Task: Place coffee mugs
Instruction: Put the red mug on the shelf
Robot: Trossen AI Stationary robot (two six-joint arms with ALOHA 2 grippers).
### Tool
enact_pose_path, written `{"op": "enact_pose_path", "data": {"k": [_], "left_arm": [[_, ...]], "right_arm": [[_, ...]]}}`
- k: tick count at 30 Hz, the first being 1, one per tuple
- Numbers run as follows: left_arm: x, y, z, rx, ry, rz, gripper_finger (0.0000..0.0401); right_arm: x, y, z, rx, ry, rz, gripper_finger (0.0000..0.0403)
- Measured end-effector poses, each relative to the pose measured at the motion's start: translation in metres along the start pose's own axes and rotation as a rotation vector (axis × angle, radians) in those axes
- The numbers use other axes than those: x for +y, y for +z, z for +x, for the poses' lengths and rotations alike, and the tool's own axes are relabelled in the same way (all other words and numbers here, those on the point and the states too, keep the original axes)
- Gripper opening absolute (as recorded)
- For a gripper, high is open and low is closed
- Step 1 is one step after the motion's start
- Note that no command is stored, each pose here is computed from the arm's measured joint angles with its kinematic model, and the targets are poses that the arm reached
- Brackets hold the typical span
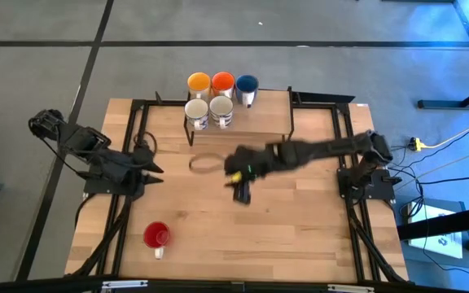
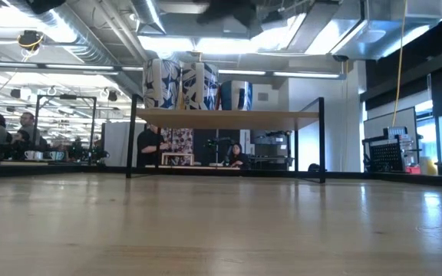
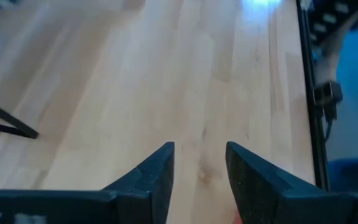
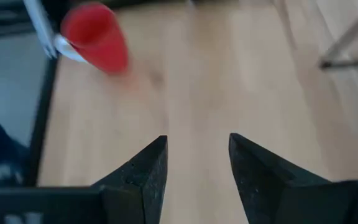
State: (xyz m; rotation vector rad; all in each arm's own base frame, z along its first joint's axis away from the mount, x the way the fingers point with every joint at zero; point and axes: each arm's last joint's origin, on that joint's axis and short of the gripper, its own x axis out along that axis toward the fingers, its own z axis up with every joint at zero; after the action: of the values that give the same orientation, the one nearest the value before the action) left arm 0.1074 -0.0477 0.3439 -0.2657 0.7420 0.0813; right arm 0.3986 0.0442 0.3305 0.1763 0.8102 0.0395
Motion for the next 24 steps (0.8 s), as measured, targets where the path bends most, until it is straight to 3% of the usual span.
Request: {"op": "enact_pose_path", "data": {"k": [5, 10, 17, 24], "left_arm": [[-0.011, 0.001, 0.017, 0.107, -0.031, 0.052, 0.0166], [-0.025, -0.001, 0.037, 0.251, -0.085, 0.101, 0.0169], [-0.050, -0.013, 0.057, 0.410, -0.149, 0.209, 0.0169], [-0.075, -0.028, 0.078, 0.506, -0.135, 0.261, 0.0169]], "right_arm": [[0.058, -0.022, 0.023, -0.163, -0.001, 0.055, 0.0161], [0.092, -0.053, 0.039, -0.224, -0.011, 0.183, 0.0161], [0.116, -0.091, 0.047, -0.175, -0.027, 0.353, 0.0161], [0.119, -0.101, 0.049, -0.212, -0.108, 0.358, 0.0161]]}}
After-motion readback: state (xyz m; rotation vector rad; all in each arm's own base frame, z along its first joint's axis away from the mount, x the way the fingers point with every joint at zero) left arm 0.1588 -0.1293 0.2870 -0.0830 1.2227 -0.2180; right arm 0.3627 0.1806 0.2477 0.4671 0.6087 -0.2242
